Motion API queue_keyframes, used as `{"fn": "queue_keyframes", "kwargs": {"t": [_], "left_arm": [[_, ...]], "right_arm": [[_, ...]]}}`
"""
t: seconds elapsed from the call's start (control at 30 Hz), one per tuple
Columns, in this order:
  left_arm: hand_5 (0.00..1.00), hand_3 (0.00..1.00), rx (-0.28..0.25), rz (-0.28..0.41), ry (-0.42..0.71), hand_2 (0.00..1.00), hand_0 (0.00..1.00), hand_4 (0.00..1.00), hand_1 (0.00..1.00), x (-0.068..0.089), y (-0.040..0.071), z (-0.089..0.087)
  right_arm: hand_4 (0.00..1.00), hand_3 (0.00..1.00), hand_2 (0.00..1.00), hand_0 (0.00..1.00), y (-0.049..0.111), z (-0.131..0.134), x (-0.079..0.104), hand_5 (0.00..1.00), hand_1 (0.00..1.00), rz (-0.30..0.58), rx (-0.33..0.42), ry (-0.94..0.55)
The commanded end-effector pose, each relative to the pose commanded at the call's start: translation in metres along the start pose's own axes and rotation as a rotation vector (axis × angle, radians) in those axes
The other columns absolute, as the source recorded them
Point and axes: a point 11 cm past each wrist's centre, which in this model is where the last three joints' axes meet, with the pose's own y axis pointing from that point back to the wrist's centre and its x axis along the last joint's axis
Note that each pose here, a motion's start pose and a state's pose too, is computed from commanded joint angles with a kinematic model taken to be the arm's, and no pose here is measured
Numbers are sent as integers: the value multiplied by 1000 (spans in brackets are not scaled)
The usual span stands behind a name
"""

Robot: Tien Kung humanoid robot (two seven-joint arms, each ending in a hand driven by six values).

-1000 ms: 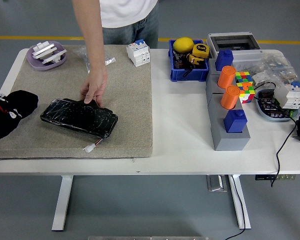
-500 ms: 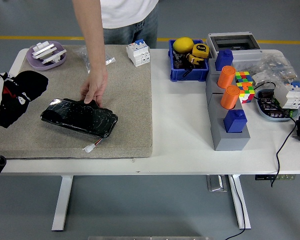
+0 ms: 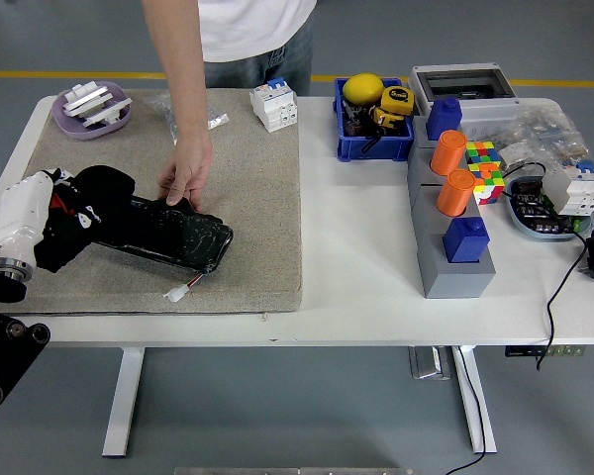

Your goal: Pick the rag up,wipe the panel,place it on the desk

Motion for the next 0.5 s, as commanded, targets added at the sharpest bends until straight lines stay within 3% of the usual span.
{"fn": "queue_keyframes", "kwargs": {"t": [0.2,0.5], "left_arm": [[2,422,-8,-35,13,463,194,122,166,-14,3,9],[2,425,-63,-63,38,465,194,123,165,-26,9,37]], "right_arm": [[998,666,708,778,0,1,1,514,662,1,-1,0],[998,666,707,778,0,1,2,516,662,2,-4,3]]}}
